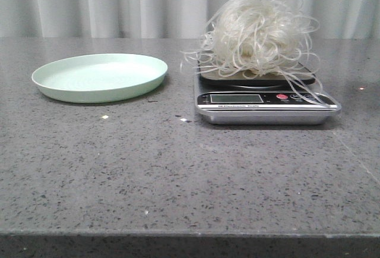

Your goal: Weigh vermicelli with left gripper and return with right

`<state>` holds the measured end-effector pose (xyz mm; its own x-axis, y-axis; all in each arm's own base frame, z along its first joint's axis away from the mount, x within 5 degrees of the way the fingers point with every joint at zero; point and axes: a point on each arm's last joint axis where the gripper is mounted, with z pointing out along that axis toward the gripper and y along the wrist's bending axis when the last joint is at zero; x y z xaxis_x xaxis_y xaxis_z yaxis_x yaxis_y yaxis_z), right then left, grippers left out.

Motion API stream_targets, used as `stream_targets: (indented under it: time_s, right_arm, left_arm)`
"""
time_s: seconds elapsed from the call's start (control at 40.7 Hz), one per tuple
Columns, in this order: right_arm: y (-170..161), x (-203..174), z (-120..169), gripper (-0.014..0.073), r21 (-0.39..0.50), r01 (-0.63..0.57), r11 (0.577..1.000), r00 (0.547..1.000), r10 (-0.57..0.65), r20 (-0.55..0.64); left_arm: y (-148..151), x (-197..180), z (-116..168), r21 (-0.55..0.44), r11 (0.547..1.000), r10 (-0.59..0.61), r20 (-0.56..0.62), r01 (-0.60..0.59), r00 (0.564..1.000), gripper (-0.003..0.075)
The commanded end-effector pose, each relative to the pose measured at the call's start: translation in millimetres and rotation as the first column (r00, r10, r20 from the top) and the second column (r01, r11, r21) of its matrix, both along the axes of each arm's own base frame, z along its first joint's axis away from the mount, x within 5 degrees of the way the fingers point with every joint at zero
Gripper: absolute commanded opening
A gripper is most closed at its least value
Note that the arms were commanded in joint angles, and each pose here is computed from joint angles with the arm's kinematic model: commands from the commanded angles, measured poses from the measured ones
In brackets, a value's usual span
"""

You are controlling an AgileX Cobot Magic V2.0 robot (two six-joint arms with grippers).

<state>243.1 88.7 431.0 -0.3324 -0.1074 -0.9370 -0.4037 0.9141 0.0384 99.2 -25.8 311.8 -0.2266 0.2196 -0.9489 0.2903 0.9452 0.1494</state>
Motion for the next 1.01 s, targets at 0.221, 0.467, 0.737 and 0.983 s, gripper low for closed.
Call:
stream_targets:
  time_s: [0.221, 0.467, 0.737, 0.983]
  right_arm:
    - [31, 53, -29, 0.0621, -0.068, -0.083, 0.994, 0.973, 0.066, -0.219]
    - [39, 69, -58, 0.0621, -0.100, -0.111, 0.989, 0.935, 0.069, -0.347]
    - [46, 87, -92, 0.0621, -0.128, -0.133, 0.983, 0.886, 0.060, -0.460]
    - [51, 98, -122, 0.0620, -0.144, -0.158, 0.977, 0.827, 0.052, -0.560]
  left_arm:
    - [-1, 2, 15, -0.039, 0.999, 0.004, 0.094, 0.000, 0.996, 0.0136]
    - [-1, 2, 15, -0.039, 0.999, 0.004, 0.095, 0.000, 0.995, 0.0136]
    - [-1, 2, 15, -0.039, 0.999, 0.004, 0.097, 0.000, 0.995, 0.0136]
    - [-1, 2, 15, -0.039, 0.999, 0.004, 0.097, 0.000, 0.995, 0.0136]
